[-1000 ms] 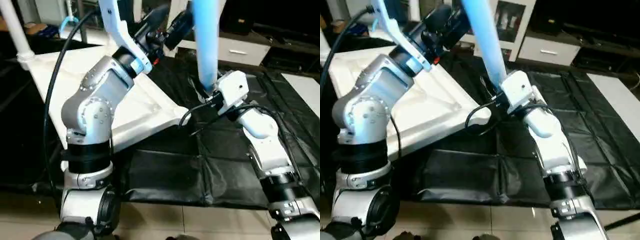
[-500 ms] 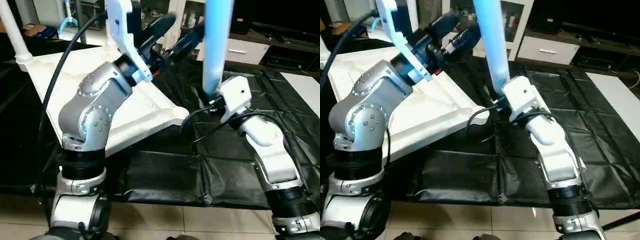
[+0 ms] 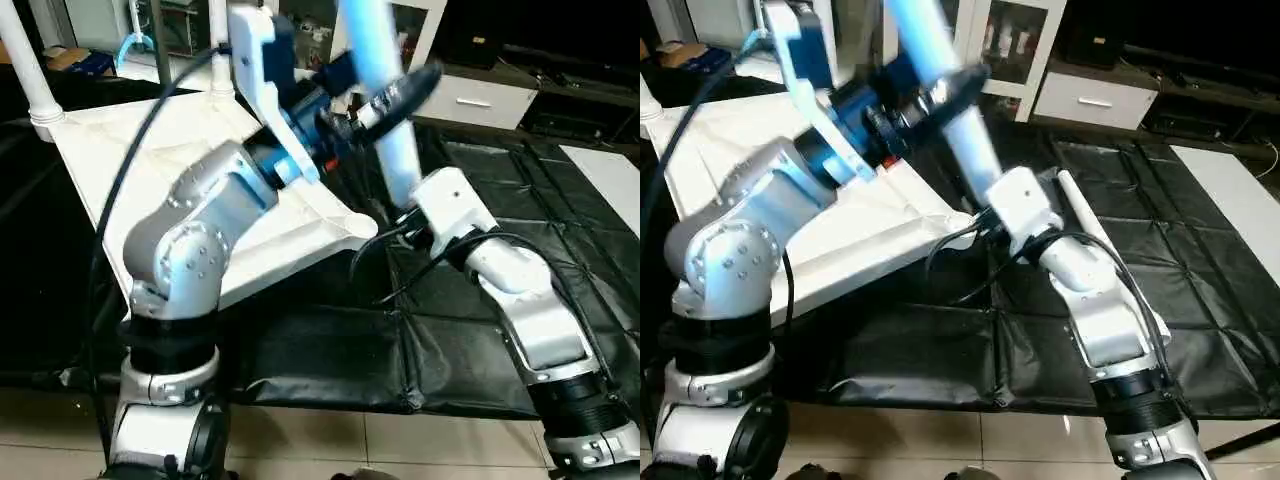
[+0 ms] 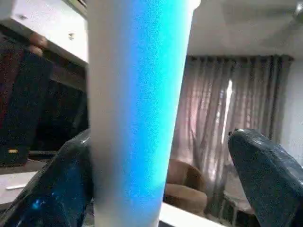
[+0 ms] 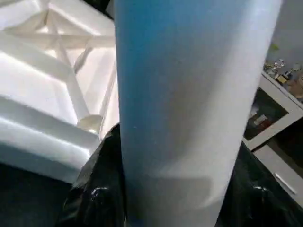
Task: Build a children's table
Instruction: Pick table leg
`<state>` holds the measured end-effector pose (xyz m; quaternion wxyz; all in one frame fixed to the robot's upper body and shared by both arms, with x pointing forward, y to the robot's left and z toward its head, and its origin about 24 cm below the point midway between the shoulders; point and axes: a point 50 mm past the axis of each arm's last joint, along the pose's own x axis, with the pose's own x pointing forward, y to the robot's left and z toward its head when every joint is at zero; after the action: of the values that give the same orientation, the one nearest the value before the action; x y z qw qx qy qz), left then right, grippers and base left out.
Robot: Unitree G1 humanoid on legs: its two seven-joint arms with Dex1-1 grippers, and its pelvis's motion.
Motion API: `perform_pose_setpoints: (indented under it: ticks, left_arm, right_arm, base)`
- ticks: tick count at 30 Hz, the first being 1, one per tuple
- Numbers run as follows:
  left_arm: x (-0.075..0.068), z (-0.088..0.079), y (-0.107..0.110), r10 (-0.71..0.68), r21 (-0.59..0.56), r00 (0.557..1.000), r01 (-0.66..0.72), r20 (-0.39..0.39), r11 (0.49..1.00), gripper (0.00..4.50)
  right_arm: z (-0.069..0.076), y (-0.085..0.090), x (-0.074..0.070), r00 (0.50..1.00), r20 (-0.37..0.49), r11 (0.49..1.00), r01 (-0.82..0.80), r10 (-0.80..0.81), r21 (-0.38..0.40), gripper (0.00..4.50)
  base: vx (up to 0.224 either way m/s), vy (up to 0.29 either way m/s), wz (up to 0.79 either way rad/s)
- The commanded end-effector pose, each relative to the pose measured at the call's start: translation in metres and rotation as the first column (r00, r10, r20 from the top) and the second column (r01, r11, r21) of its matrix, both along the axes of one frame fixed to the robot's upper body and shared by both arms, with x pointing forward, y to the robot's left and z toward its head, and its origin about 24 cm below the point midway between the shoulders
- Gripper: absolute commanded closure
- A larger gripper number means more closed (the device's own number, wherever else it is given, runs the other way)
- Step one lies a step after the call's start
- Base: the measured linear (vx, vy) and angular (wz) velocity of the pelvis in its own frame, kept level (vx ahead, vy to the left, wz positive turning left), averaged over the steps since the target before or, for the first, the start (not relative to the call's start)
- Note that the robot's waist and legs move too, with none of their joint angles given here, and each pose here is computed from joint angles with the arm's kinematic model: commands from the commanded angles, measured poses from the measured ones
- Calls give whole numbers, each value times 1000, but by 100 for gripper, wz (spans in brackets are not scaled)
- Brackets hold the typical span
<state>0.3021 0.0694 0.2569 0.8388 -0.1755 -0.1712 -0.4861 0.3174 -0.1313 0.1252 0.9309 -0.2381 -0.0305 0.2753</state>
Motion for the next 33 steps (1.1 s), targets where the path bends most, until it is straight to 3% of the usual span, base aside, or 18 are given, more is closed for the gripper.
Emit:
perform_pose_setpoints:
  ticks: [1, 3, 6, 17, 22, 25, 32, 33]
  left_arm:
    - [4, 11, 1, 38, -41, 999, -37, 14, 998, 0]
    - [9, 13, 7, 84, -52, 996, -83, 10, 995, 0]
    - [14, 11, 11, 91, -73, 996, -92, -18, 993, 38]
    - [10, 11, 8, 61, -32, 998, -60, 14, 998, 128]
    - [9, 13, 8, 74, -6, 995, -73, 69, 997, 170]
    - [6, 19, 8, 118, 1, 980, -119, 160, 993, 184]
    - [2, 27, 8, 120, -44, 971, -114, 206, 993, 243]
    - [1, 28, 8, 117, -44, 970, -110, 211, 993, 252]
  right_arm:
    - [2, -3, -2, 1000, 3, 1000, 11, -11, -19, 264]
    - [3, -5, -1, 1000, 3, 1000, 26, -26, -13, 264]
    - [5, -4, 0, 999, 7, 999, 34, -34, 2, 264]
    - [8, -3, 0, 999, 19, 999, 37, -37, 4, 264]
    - [10, -3, 2, 999, 34, 999, 34, -34, -10, 264]
    - [13, -3, 3, 997, 58, 999, 42, -40, -27, 264]
    - [17, -2, 4, 996, 77, 999, 45, -43, -20, 264]
    - [17, -2, 4, 996, 78, 999, 44, -42, -21, 229]
  base:
    - [0, 0, 0]
    - [0, 0, 0]
    - [0, 0, 0]
    - [0, 0, 0]
    - [0, 0, 0]
    - [0, 0, 0]
    - [0, 0, 0]
    - [0, 0, 0]
